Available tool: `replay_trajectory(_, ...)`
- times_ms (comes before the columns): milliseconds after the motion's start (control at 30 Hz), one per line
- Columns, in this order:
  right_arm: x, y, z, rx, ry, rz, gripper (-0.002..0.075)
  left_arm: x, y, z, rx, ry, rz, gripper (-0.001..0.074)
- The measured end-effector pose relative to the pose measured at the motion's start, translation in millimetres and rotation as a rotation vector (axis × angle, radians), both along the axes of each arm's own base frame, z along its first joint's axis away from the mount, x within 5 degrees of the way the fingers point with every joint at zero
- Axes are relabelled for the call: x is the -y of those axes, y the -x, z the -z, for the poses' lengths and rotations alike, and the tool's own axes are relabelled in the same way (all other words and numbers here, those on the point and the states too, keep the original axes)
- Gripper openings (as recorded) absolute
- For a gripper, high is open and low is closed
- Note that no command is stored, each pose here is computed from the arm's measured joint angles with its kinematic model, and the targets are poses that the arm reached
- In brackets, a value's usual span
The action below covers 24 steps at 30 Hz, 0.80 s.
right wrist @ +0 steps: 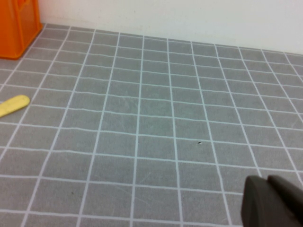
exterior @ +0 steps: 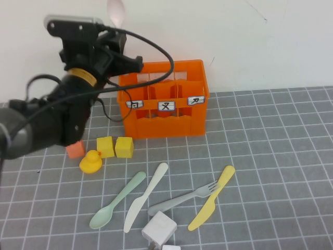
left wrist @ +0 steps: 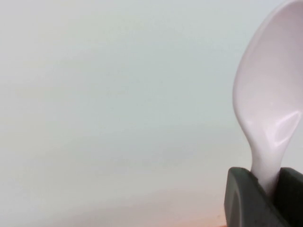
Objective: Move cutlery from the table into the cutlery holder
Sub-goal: Place the spoon on the box
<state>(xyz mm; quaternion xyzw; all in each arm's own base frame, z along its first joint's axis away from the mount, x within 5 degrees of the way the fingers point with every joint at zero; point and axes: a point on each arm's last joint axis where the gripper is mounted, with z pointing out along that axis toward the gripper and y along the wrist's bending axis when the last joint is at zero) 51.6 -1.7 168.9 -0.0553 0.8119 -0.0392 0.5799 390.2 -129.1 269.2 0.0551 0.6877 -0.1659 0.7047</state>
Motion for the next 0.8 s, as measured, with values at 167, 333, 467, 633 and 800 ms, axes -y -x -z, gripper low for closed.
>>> replay_trajectory(167,0.0,0.0,0.0,0.000,0.000,0.000,-0.0003,4.7,-14.5,29.9,-0.021,0.045,0.001,0.0093)
replay_trajectory(333,0.0,0.0,0.0,0.000,0.000,0.000,-0.0003,8.5,-24.8,50.1,-0.051,0.040,0.005,0.0127)
replay_trajectory(467,0.0,0.0,0.0,0.000,0.000,0.000,-0.0003,9.5,-27.5,56.8,-0.065,0.045,0.006,0.0194)
replay_trajectory(633,0.0,0.0,0.0,0.000,0.000,0.000,-0.0003,10.0,-28.8,60.0,-0.077,0.045,0.005,0.0249)
replay_trajectory(800,0.0,0.0,0.0,0.000,0.000,0.000,-0.0003,8.6,-27.0,52.1,-0.093,0.040,0.003,0.0255)
